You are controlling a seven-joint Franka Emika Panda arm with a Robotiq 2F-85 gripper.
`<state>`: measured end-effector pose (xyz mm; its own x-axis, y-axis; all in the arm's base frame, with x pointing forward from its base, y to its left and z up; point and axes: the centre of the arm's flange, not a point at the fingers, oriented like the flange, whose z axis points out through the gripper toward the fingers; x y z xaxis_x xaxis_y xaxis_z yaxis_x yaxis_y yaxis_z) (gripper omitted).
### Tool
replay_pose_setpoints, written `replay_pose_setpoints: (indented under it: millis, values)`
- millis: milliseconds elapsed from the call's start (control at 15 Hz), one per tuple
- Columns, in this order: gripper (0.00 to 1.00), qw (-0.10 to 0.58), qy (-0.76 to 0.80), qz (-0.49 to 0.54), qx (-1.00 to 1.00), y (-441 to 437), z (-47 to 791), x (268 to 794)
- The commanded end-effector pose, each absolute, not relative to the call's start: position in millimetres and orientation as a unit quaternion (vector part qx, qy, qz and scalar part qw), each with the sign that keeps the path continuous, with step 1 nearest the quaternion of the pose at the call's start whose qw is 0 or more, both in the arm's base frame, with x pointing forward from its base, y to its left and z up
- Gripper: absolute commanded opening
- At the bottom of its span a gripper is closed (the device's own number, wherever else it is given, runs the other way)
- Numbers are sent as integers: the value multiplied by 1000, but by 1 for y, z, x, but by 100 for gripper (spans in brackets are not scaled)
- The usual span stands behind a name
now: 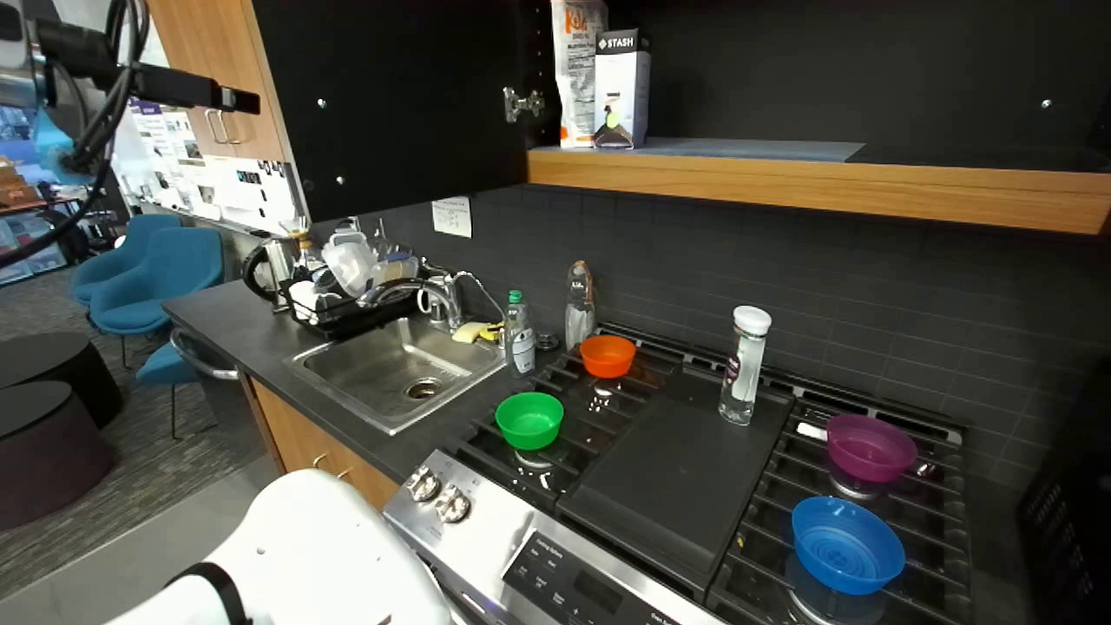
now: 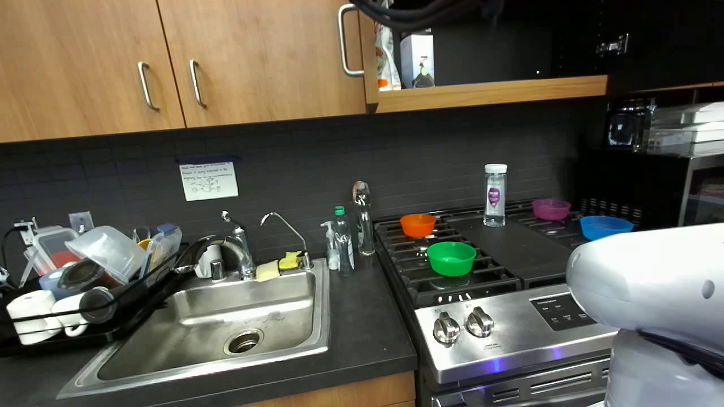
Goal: Close the cupboard's left door completely
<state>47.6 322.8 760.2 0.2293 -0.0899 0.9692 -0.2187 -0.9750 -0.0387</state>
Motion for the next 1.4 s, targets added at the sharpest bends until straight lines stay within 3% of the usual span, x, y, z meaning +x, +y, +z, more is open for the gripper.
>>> replay_pose_setpoints:
  millis: [0, 1333]
  values:
    - [100, 59, -121, 597, 791, 321, 768, 51]
    - [100, 62, -113, 586, 800, 326, 759, 48]
